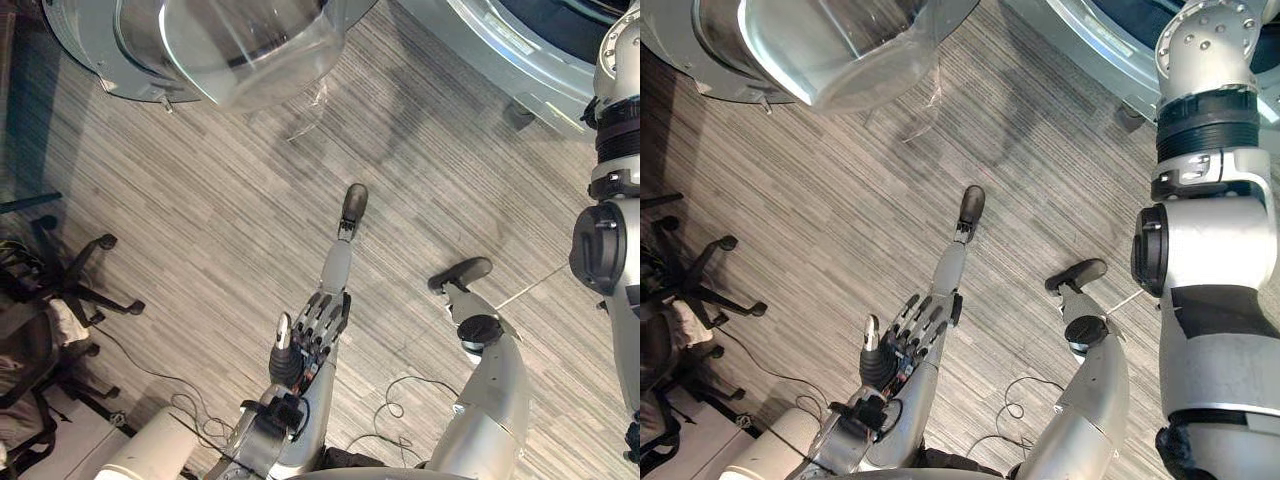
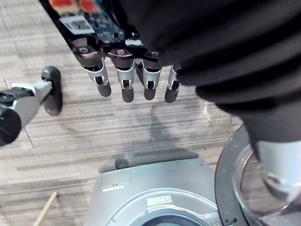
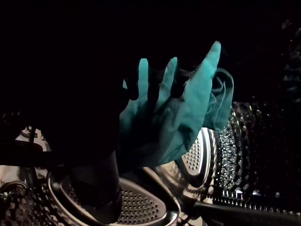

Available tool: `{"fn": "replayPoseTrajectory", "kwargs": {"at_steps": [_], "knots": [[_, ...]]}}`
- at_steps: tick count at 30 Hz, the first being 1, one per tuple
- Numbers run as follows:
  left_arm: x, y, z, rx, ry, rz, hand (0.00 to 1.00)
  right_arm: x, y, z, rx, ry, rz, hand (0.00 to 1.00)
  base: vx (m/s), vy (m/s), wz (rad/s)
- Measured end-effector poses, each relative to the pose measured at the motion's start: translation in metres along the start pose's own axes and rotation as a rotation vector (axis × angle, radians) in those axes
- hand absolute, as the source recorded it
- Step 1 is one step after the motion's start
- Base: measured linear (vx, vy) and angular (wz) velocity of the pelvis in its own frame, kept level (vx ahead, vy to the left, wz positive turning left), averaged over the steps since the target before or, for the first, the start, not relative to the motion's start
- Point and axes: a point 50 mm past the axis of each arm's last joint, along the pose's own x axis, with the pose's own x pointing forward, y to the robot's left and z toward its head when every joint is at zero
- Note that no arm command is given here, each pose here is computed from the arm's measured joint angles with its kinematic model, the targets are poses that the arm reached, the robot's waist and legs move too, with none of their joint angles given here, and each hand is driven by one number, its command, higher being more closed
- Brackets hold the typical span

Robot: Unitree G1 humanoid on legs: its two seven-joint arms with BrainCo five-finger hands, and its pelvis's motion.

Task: Pick up the laundry basket with both hands and put the clothes into the washing machine.

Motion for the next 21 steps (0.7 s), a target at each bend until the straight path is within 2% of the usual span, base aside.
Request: {"fn": "replayPoseTrajectory", "kwargs": {"at_steps": [2,4,6,7,8,12,14,16,21], "knots": [[-0.004,0.006,0.002,0.016,0.026,0.01,0.0,-0.003,-0.008,-0.007,0.038,0.016,-0.042,0.0,-0.01,-0.081,-0.05],[-0.006,0.009,0.003,0.022,0.037,0.018,0.0,-0.008,-0.032,-0.011,0.038,0.02,-0.098,0.0,-0.01,-0.061,-0.03],[-0.007,0.011,0.004,0.007,0.041,0.022,0.0,-0.02,-0.084,-0.014,-0.032,0.041,-0.198,0.0,0.0,-0.051,-0.04],[-0.008,0.012,0.004,0.001,0.042,0.023,0.0,-0.031,-0.113,-0.019,-0.138,0.084,-0.22,0.0,0.0,-0.039,-0.06],[-0.009,0.012,0.003,-0.002,0.043,0.02,0.0,-0.037,-0.12,-0.025,-0.198,0.12,-0.195,0.0,0.0,-0.038,-0.08],[-0.011,0.014,-0.004,-0.014,0.079,0.008,0.0,-0.092,-0.173,-0.067,-0.375,0.374,-0.225,0.0,0.0,-0.061,-0.18],[-0.011,0.014,-0.006,-0.017,0.085,0.011,0.0,-0.113,-0.194,-0.073,-0.402,0.434,-0.276,0.0,0.02,-0.084,-0.13],[-0.01,0.014,-0.007,-0.018,0.082,0.009,0.0,-0.15,-0.233,-0.073,-0.444,0.523,-0.368,0.0,0.04,-0.083,-0.07],[-0.007,0.013,-0.006,-0.033,0.055,0.01,0.0,-0.23,-0.284,-0.072,-0.49,0.685,-0.499,0.0,0.02,-0.082,-0.12]]}}
